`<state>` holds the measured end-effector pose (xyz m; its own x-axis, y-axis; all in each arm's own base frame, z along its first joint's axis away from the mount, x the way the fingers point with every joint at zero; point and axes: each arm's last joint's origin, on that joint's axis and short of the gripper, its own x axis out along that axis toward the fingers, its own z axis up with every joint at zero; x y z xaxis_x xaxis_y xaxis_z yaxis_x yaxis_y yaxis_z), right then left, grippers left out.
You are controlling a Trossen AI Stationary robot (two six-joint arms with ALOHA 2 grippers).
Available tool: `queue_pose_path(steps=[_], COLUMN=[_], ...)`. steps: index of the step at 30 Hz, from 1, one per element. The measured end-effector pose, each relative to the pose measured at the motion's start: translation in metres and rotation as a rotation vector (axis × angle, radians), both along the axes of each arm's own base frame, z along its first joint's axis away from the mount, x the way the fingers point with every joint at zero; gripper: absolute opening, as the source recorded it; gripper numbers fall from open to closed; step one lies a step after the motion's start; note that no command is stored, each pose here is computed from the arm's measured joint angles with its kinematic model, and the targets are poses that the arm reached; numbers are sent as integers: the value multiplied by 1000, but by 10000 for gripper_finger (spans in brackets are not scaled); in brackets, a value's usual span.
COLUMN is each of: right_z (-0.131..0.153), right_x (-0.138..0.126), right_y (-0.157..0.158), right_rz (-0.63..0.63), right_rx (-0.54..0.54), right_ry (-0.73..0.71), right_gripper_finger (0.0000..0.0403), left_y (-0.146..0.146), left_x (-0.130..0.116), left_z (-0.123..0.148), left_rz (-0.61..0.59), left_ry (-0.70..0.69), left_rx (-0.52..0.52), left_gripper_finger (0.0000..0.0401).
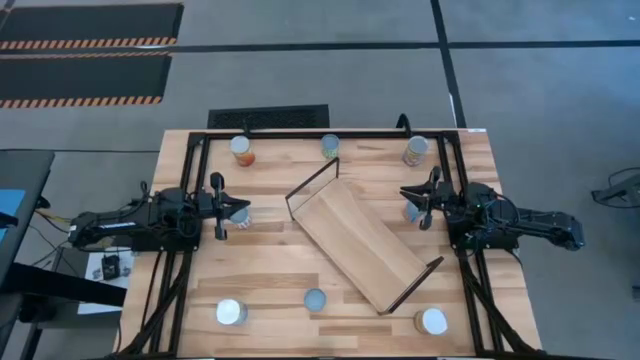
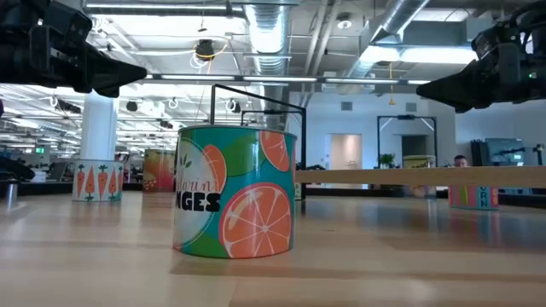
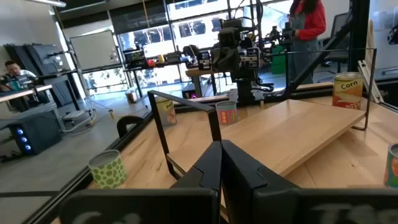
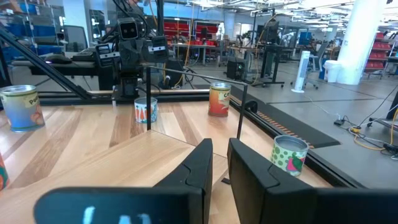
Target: Pick and place cans onto a shelf
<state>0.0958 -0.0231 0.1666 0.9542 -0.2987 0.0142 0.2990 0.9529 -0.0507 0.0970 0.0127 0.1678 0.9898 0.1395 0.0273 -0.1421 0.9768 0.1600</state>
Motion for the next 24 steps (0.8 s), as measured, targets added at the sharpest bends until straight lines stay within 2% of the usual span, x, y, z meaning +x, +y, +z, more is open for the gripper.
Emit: queue_pose_path(steps=[10, 12, 15, 17, 22, 24], right_z=[0, 0, 0, 0, 0, 0], right_x=[0, 0, 0, 0, 0, 0], right_y=[0, 0, 0, 0, 0, 0], right_rz=[0, 0, 0, 0, 0, 0], right_rx=[0, 0, 0, 0, 0, 0], right_ry=[0, 0, 0, 0, 0, 0], right_gripper_finger=[77, 77, 77, 77, 77, 77], left_y=[0, 0, 0, 0, -1, 0], left_x=[0, 0, 0, 0, -3, -3], left_z=[1, 2, 1, 3, 20, 24], left_rz=[4, 6, -14, -17, -29, -6], left_ry=[-15, -22, -32, -58, -230, -230], left_rx=[-15, -43, -141, -189, -178, -182], left_gripper_finger=[0, 0, 0, 0, 0, 0])
